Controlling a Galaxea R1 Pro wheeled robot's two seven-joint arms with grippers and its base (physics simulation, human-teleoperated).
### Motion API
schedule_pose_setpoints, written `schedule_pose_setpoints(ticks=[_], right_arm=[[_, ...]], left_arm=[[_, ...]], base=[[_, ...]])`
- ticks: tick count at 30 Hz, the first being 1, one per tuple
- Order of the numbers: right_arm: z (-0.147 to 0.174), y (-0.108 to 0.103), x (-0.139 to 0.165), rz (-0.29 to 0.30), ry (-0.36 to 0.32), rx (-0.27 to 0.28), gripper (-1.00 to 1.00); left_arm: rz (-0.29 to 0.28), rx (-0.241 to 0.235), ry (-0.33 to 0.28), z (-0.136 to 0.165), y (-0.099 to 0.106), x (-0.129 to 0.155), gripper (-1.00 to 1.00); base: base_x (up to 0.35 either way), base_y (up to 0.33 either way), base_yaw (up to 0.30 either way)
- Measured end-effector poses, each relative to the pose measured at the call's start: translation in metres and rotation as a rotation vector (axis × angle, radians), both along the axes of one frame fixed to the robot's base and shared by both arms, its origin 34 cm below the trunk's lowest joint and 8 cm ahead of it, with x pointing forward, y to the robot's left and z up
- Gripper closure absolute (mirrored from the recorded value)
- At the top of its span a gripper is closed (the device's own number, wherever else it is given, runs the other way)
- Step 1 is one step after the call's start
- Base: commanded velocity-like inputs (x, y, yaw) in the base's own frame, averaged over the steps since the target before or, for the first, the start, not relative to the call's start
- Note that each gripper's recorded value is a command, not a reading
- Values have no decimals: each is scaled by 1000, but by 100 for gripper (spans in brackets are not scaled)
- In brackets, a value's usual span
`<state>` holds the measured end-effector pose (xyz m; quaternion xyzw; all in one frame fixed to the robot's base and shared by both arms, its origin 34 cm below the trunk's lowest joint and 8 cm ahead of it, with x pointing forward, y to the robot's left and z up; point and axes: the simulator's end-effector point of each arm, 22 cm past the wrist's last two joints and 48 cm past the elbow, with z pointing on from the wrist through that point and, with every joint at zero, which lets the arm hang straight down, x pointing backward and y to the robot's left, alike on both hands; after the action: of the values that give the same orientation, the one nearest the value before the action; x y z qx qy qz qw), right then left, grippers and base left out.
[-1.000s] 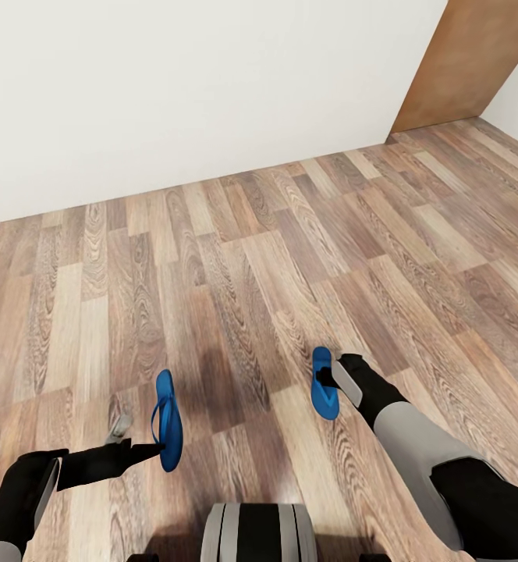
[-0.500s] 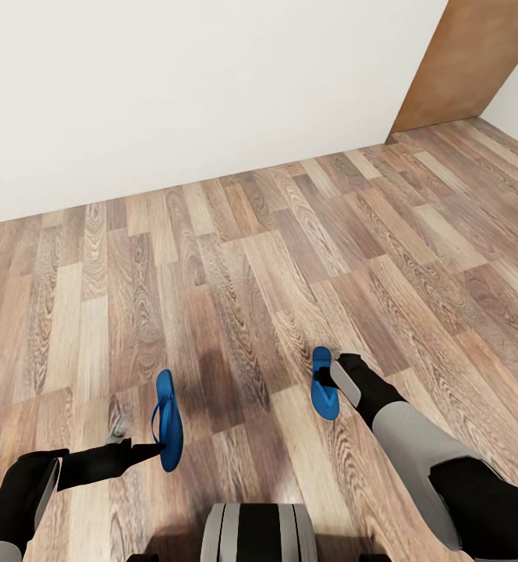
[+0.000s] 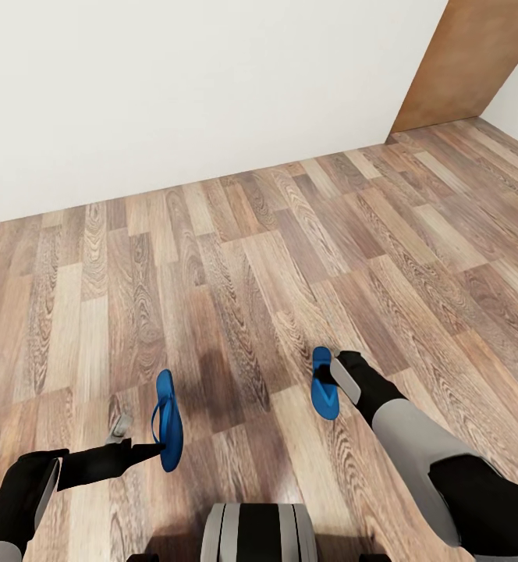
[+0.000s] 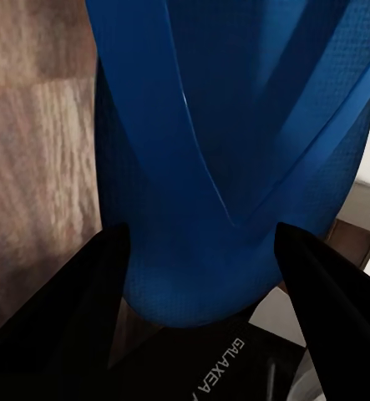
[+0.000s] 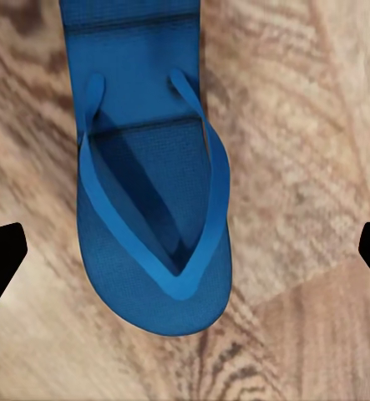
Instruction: In the bedroom, move the book from the bed onto either nightstand, and place the two sandals side by side next to the bed.
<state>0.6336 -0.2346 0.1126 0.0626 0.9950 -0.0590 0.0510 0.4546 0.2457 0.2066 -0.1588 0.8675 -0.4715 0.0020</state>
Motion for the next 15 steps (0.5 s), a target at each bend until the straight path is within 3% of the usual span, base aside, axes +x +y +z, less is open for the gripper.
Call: schedule_pose_setpoints(ticks=[15], right_arm=[[8, 0, 19, 0, -27, 0, -100]], left_arm=[[0, 1, 0, 0, 0, 0, 100]], base=[[0, 0, 0]])
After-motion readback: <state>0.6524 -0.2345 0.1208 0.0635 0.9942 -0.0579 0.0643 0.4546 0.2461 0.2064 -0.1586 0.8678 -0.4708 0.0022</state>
